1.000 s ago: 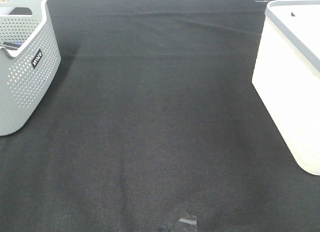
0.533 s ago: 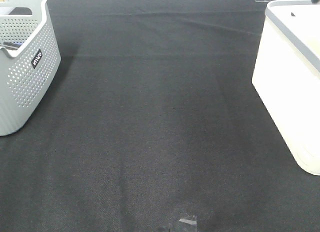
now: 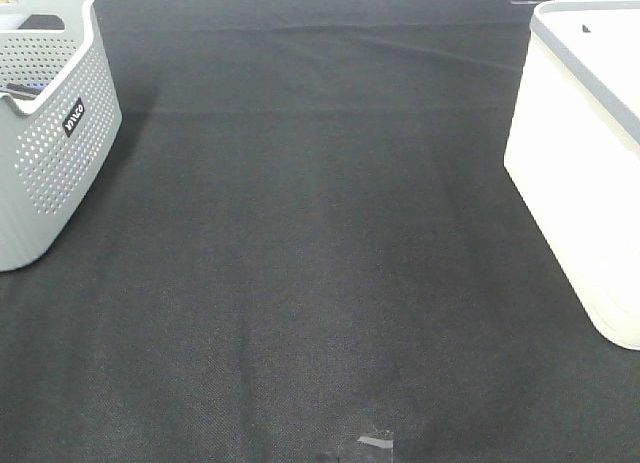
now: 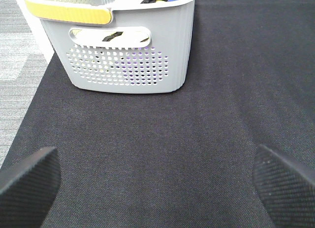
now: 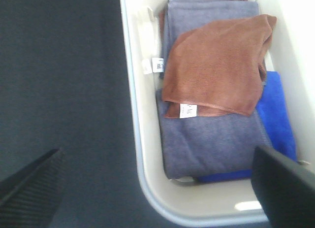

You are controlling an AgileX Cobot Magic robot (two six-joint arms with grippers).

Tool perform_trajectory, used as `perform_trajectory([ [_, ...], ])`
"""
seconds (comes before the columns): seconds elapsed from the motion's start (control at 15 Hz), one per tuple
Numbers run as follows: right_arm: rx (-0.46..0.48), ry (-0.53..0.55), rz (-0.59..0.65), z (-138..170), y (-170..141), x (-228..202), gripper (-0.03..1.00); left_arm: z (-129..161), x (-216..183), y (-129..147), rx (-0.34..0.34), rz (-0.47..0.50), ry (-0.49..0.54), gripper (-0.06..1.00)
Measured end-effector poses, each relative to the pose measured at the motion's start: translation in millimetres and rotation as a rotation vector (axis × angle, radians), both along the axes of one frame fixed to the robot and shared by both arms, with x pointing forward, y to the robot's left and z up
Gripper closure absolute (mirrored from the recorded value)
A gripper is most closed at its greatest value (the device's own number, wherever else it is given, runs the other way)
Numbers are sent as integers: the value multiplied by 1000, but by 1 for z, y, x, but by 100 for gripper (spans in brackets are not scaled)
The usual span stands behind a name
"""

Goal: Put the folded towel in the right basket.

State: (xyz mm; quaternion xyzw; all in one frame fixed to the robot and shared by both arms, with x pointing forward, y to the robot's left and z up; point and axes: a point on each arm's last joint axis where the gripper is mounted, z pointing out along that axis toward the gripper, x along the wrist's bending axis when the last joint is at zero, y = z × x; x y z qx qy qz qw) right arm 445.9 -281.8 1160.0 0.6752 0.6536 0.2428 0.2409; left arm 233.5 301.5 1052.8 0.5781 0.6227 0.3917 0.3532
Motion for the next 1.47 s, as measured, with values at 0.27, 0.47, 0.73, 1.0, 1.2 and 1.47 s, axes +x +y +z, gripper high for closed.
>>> perform_trajectory([
  [0.27, 36, -177, 14, -9, -6, -63, 0, 0, 0, 0, 0, 0, 0, -4],
  [0.47, 14, -259, 41, -31, -11, -112, 0, 0, 0, 0, 0, 0, 0, -4],
  [0.73, -9, -341, 64, -63, -18, -165, 0, 0, 0, 0, 0, 0, 0, -4],
  [1.0, -6, -367, 59, -103, -23, -204, 0, 0, 0, 0, 0, 0, 0, -4],
  [1.2, -1, -314, 89, -123, -21, -210, 0, 0, 0, 0, 0, 0, 0, -4],
  [1.47, -12, -313, 153, -123, -17, -210, 0, 0, 0, 0, 0, 0, 0, -4],
])
